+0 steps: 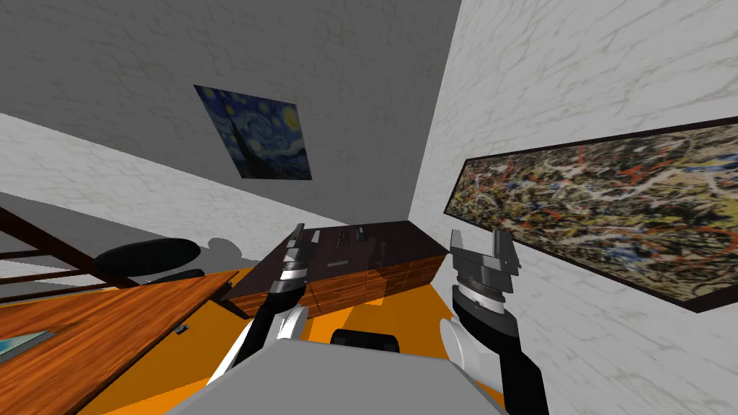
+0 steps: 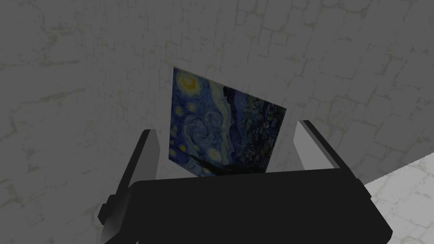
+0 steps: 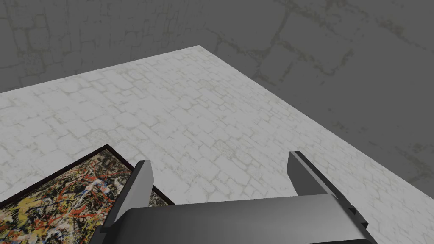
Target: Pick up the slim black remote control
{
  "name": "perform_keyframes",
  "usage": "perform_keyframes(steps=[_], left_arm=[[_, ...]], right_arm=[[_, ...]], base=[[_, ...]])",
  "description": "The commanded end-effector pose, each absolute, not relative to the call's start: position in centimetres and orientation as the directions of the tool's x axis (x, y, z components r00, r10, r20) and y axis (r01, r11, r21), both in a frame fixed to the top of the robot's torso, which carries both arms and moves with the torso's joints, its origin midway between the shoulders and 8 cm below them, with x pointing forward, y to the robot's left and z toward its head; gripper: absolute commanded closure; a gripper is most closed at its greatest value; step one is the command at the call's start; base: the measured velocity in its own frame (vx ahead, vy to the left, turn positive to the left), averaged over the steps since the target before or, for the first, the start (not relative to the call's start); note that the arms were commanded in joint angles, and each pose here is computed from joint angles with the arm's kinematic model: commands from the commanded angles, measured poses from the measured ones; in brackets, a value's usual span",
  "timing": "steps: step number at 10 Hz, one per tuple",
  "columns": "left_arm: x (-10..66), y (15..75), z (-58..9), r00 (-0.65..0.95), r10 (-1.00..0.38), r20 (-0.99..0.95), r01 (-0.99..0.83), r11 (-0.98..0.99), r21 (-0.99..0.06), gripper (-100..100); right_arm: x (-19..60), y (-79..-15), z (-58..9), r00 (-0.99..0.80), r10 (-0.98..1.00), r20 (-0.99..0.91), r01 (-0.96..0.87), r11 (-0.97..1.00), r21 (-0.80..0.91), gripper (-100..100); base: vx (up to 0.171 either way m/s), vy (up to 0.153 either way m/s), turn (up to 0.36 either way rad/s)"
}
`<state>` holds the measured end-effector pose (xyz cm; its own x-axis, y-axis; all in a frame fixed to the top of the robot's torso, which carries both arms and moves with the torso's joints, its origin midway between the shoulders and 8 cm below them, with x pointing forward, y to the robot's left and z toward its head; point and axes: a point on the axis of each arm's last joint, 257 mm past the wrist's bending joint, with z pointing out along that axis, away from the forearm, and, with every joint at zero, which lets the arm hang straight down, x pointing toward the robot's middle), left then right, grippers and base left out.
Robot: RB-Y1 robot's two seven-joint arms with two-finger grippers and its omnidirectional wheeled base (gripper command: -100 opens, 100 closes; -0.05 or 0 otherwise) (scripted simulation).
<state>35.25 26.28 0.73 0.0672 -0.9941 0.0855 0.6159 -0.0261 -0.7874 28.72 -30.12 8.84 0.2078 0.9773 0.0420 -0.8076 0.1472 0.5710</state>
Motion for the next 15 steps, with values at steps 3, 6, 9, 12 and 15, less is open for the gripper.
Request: perform_keyframes(steps=[3, 6, 9, 12, 15], left_arm=[[36.7, 25.9, -1.1, 0.033, -0.999, 0.001, 0.567, 0.018, -0.823, -100], [38.9, 26.8, -3.8, 0.027, -0.998, -0.055, 0.497, 0.061, -0.865, -100], [41.7, 28.8, -7.0, 0.048, -0.995, -0.083, 0.409, 0.095, -0.908, -100], [43.8, 30.7, -9.9, 0.074, -0.994, -0.086, 0.328, 0.105, -0.939, -100], [44.9, 31.9, -11.8, 0.090, -0.992, -0.083, 0.276, 0.105, -0.955, -100]], right_arm=[[28.7, -30.1, 8.8, 0.208, 0.977, 0.042, -0.808, 0.147, 0.571, 0], [28.7, -30.1, 8.8, 0.208, 0.977, 0.042, -0.808, 0.147, 0.571, 0], [28.7, -30.1, 8.8, 0.208, 0.977, 0.042, -0.808, 0.147, 0.571, 0], [28.7, -30.1, 8.8, 0.208, 0.977, 0.042, -0.808, 0.147, 0.571, 0], [28.7, -30.1, 8.8, 0.208, 0.977, 0.042, -0.808, 0.147, 0.571, 0]], base=[[-0.020, 0.028, -0.090], [-0.047, 0.060, -0.164], [-0.054, 0.076, -0.211], [-0.043, 0.051, -0.167], [-0.033, 0.055, -0.098]])
